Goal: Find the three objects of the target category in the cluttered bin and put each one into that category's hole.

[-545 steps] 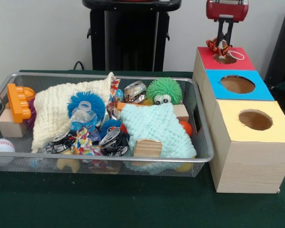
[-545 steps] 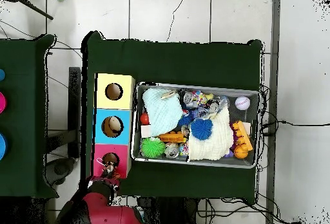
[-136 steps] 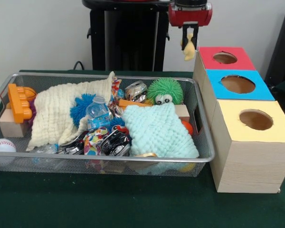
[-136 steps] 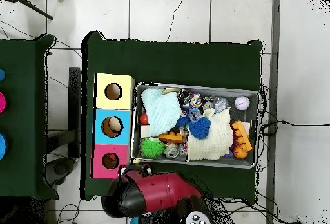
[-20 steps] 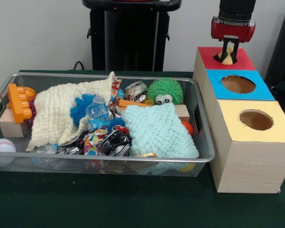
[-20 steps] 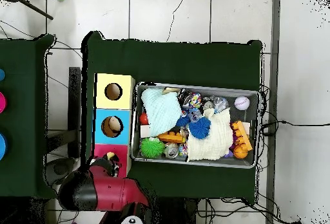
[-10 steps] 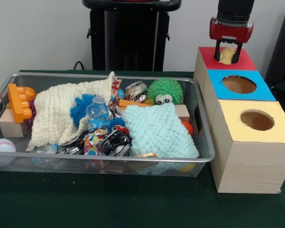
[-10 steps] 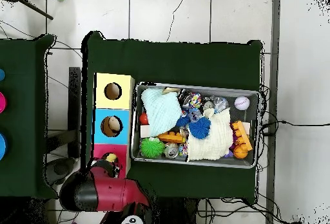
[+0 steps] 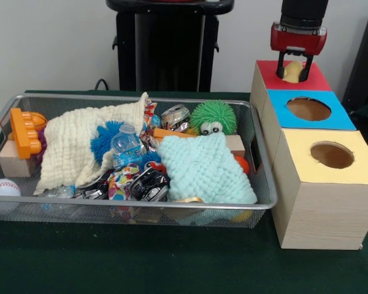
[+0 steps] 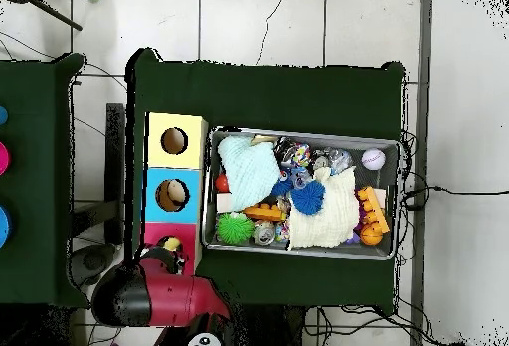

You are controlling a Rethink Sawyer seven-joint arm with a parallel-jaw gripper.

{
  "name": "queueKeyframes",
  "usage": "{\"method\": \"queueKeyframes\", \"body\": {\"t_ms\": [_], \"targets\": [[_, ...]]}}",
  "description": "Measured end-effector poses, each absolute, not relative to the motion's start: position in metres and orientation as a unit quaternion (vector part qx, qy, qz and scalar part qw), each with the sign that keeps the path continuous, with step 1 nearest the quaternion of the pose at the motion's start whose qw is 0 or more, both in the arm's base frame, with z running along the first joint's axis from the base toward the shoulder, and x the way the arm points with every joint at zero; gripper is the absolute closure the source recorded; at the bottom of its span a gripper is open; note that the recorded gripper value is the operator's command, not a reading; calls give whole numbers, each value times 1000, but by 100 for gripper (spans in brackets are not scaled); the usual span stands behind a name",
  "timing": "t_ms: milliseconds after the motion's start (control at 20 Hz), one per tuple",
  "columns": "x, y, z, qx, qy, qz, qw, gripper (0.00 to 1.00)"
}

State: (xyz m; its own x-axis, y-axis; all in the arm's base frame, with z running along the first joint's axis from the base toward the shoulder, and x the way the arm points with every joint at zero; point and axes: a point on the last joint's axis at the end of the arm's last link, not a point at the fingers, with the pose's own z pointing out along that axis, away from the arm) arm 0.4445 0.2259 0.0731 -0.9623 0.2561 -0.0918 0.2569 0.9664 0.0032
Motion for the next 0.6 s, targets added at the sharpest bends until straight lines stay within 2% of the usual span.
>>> {"method": "queueKeyframes", "body": {"t_ms": [400,450,600], "targets": [[446,226,84,131,991,-2,39,0],[447,226,86,132,990,-1,41,100],[448,226,87,132,990,-1,42,100]]}}
